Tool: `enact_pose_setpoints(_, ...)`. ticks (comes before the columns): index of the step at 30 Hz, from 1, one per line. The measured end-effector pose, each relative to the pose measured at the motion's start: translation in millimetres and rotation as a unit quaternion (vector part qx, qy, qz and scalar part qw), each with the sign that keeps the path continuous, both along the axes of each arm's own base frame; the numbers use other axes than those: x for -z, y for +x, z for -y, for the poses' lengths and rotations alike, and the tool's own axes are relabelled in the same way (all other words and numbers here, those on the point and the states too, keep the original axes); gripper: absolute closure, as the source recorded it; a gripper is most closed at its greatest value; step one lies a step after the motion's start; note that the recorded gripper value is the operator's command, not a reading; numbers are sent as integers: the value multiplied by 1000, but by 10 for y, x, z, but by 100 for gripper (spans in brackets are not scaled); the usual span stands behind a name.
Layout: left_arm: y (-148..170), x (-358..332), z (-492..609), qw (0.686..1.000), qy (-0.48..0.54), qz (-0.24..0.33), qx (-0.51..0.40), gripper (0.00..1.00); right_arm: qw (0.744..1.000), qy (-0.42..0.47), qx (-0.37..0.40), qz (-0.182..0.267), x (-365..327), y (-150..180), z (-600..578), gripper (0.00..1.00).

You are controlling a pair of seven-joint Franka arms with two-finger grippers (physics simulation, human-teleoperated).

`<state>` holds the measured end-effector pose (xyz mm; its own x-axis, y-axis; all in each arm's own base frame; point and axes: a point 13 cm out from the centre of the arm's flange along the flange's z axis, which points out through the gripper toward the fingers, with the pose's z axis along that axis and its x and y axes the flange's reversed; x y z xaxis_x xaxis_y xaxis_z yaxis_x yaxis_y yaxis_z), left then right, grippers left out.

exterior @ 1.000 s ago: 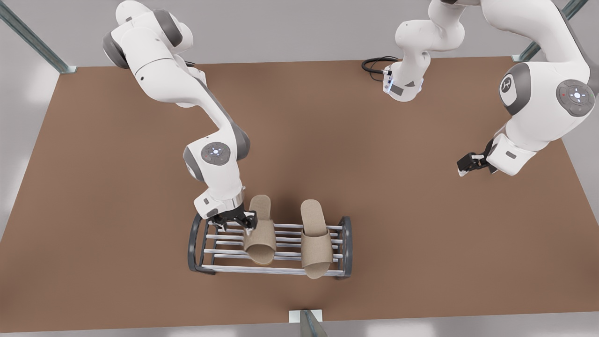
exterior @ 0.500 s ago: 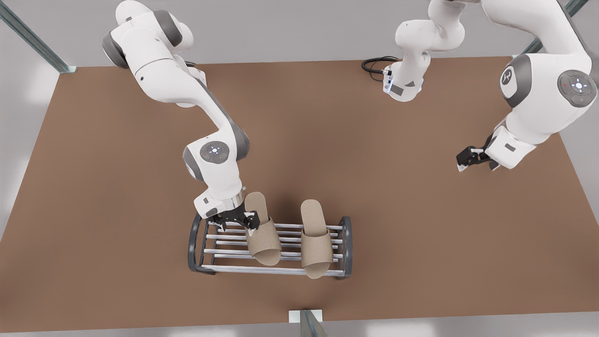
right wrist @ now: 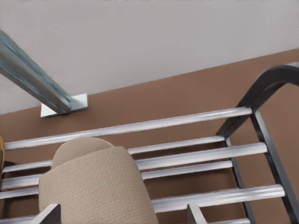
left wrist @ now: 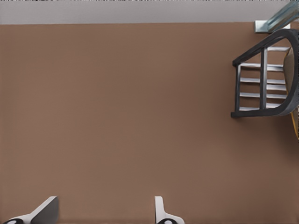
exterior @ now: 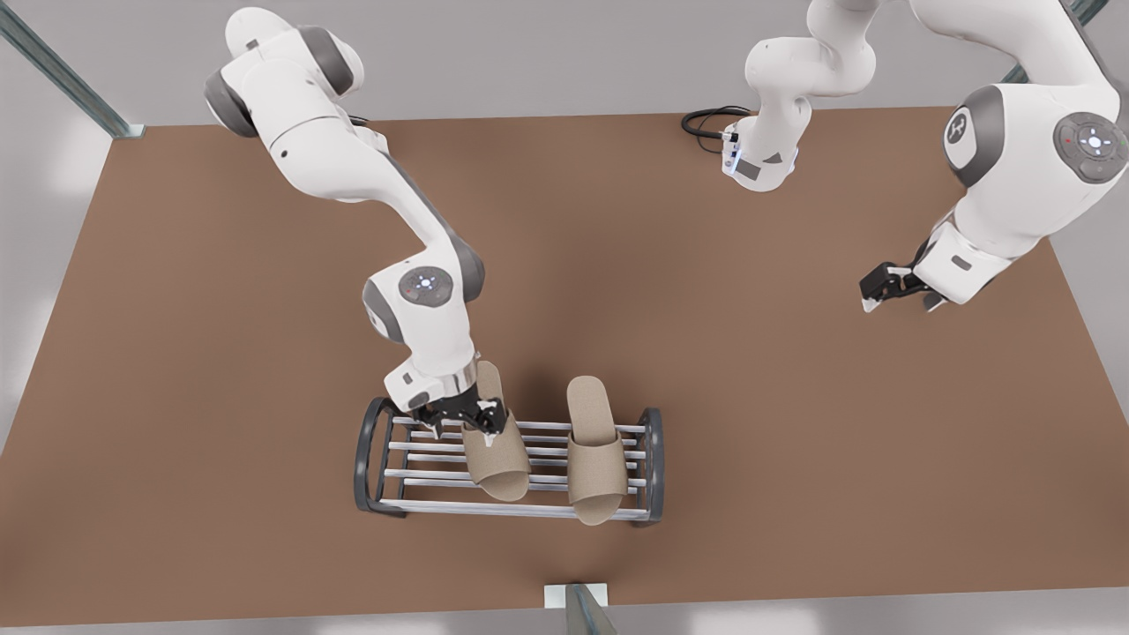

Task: Place the right shoe on the shoe rack with the right arm, and place the left shoe on the shoe rack with the left arm

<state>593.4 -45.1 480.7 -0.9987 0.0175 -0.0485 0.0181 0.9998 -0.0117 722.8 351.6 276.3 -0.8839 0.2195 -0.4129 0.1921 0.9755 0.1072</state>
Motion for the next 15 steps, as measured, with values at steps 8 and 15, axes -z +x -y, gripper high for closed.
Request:
enact_pose_setpoints(8,-44,-31,31,1000,0,-2,5,0,999,30,12,36,-1043,-25,-231,0)
enact_pose_setpoints(15,-67,-40,56,1000,0,-5,9,0,999,31,34,10,-2628,-913,-105,0)
